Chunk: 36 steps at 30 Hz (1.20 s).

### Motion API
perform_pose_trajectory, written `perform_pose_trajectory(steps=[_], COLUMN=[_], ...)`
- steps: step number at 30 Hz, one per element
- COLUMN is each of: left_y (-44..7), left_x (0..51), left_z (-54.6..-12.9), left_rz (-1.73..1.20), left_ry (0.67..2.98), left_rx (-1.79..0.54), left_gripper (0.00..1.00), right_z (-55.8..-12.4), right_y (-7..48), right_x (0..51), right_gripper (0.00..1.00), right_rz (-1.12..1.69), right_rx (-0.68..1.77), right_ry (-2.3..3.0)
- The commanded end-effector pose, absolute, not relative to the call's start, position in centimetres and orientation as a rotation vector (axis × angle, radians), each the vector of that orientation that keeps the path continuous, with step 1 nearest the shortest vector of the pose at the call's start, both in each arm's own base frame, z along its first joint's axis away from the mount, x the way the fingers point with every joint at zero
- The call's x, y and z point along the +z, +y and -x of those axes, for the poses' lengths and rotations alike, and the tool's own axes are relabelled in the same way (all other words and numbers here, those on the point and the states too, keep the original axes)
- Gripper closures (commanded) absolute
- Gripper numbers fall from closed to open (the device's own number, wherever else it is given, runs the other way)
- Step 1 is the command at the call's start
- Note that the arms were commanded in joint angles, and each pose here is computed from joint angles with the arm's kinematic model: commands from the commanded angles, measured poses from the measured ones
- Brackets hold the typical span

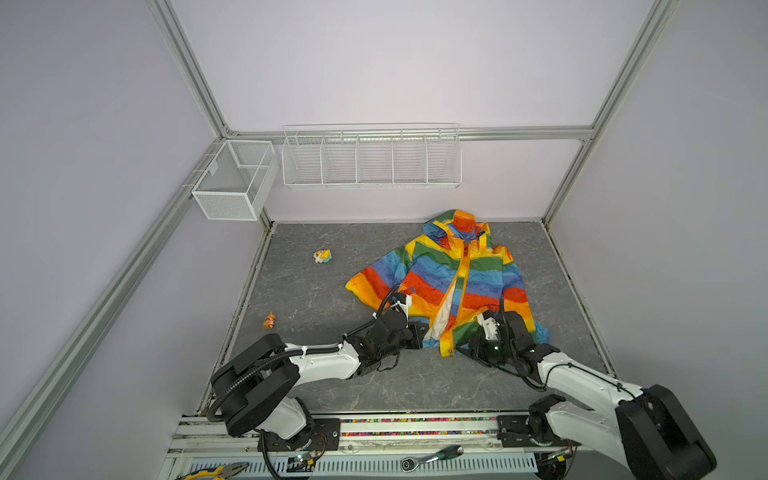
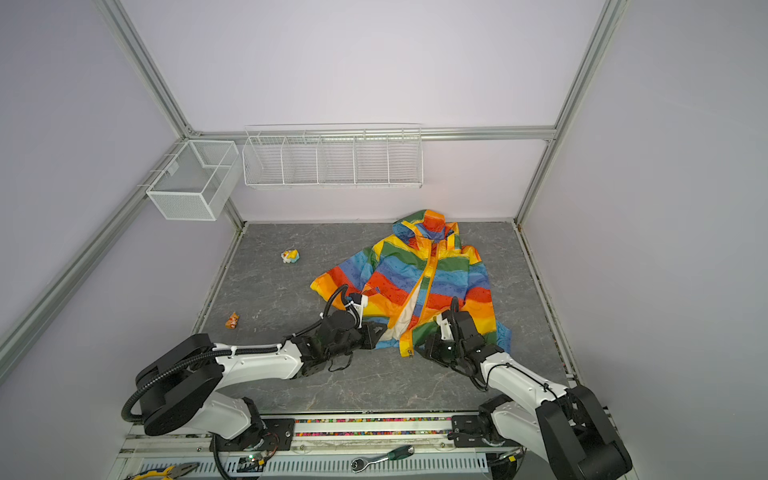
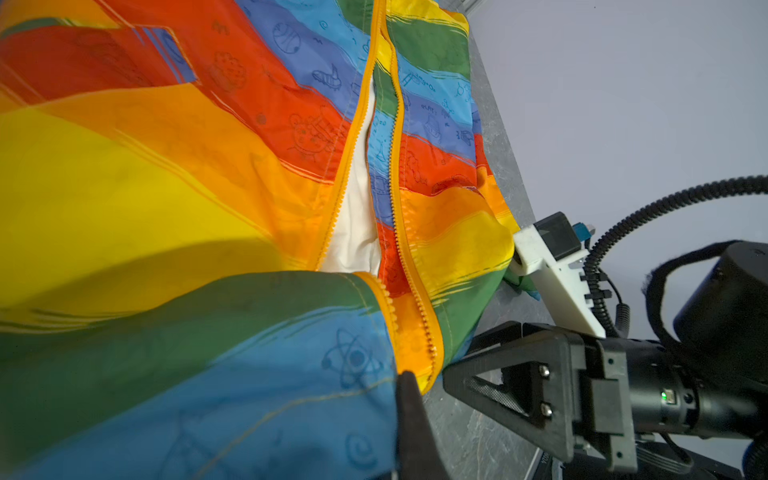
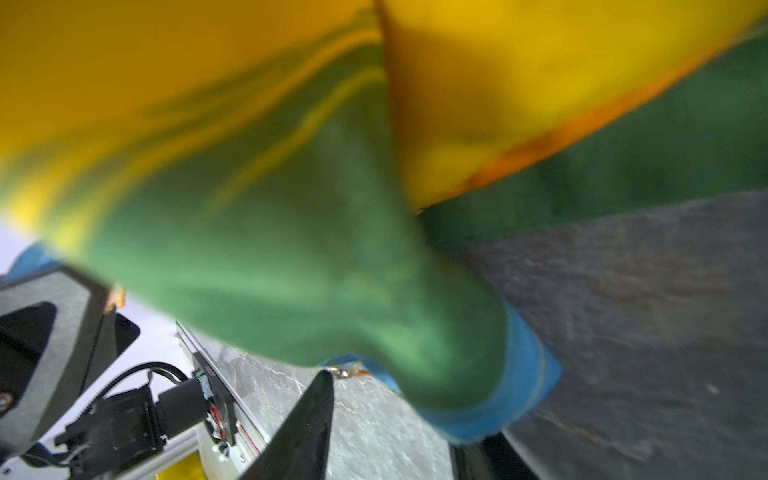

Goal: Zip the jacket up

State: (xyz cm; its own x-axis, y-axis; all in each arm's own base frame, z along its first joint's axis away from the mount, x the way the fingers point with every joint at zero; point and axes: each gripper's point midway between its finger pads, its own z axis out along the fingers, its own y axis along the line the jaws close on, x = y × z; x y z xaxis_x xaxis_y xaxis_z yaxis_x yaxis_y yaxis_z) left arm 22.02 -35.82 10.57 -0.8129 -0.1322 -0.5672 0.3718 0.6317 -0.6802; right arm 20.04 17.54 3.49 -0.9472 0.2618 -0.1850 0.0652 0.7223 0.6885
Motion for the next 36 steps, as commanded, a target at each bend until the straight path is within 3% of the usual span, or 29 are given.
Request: perform_pose_trajectory(steps=[1, 14, 26, 36], left_y=[-37.8, -41.9, -41.4, -41.1], left_x=[11.0, 7.0, 2.6, 2.1], left_z=[-21.8, -21.6, -21.6, -21.7], left_rz=[-0.245, -0.287, -0.242, -0.224], left_ry=[2.253, 2.339, 2.462, 2.468], left_rx=[-1.168, -1.232, -1.137, -1.12], left_gripper=[1.0, 1.0, 1.0, 1.0], right_z=[-19.9, -19.7, -19.4, -18.5], right_y=[17.8, 17.7, 18.0, 19.6], right_x=[3.2, 3.3, 3.2, 3.9], right_gripper=[0.59, 0.61, 0.56, 0.53], right_rz=[-0.229, -0.228, -0.225, -0.115], right_rx=[1.057, 1.059, 1.102, 1.233], right_ry=[2.659, 2.659, 2.649, 2.637])
